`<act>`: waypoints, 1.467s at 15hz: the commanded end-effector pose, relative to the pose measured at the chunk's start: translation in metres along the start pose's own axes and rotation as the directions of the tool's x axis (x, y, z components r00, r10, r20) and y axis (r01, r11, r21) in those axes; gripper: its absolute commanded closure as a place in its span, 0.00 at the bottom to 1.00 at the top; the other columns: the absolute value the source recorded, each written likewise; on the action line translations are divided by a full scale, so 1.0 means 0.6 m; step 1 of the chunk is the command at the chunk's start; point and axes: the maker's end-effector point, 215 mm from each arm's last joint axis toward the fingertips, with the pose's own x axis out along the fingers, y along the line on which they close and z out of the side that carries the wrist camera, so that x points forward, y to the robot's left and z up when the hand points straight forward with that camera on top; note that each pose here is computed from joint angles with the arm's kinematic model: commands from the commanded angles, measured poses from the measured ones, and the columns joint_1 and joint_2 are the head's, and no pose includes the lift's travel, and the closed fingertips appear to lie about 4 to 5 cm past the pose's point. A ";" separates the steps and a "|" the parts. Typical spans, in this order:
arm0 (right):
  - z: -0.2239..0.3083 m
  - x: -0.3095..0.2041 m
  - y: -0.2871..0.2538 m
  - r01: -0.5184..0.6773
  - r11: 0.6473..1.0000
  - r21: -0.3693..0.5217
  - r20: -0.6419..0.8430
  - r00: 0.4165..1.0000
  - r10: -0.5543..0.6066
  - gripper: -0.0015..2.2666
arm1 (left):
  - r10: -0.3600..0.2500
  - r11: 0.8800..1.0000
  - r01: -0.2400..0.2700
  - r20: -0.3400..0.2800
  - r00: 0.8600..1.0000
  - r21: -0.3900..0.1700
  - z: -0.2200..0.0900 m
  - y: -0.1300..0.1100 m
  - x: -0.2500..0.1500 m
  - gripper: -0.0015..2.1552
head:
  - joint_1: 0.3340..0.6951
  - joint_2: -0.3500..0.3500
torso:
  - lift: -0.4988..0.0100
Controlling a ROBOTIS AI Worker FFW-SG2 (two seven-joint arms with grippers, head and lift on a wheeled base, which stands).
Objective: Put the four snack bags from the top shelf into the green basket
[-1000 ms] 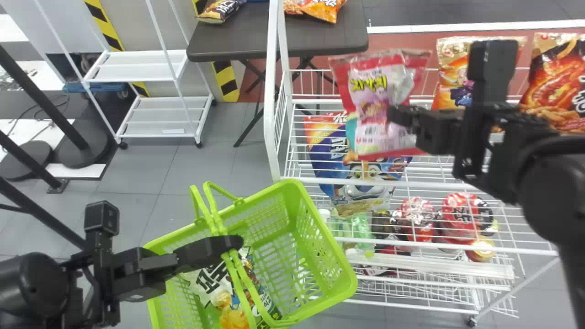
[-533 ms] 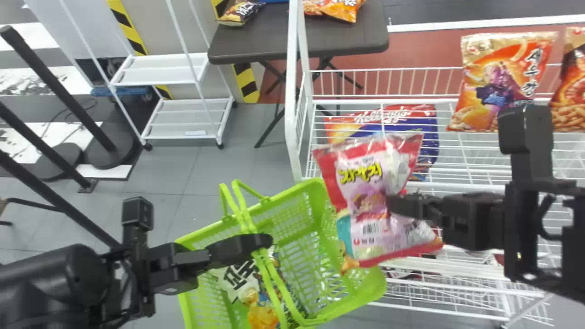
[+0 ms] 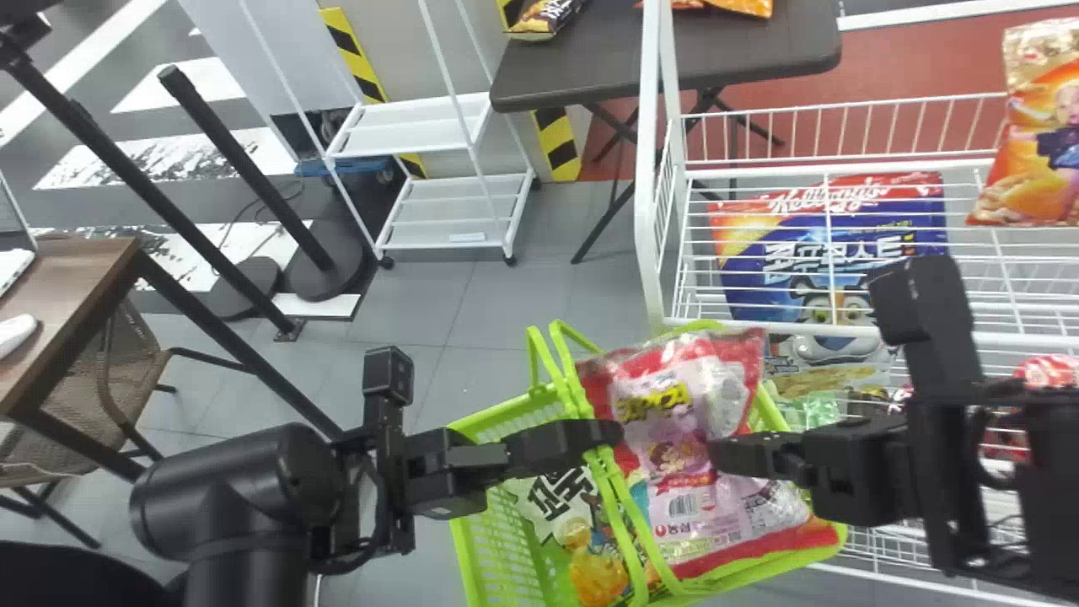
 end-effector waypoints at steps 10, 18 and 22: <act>0.220 -0.188 -0.237 0.307 0.951 0.043 0.404 0.865 -0.297 0.03 | -0.018 1.000 0.018 0.008 1.000 -0.017 -0.004 -0.002 0.001 1.00 | 1.00 0.87 | 0.98; 0.334 -0.330 -0.537 0.594 0.783 0.187 0.539 0.604 -0.587 0.03 | -0.016 1.000 0.016 0.015 1.000 -0.019 -0.006 -0.002 -0.006 1.00 | 1.00 0.39 | 0.98; 0.373 -0.314 -0.596 0.613 0.769 0.181 0.571 0.571 -0.590 0.02 | -0.009 1.000 0.010 0.030 0.999 -0.022 -0.004 0.001 -0.016 1.00 | 1.00 0.33 | 0.98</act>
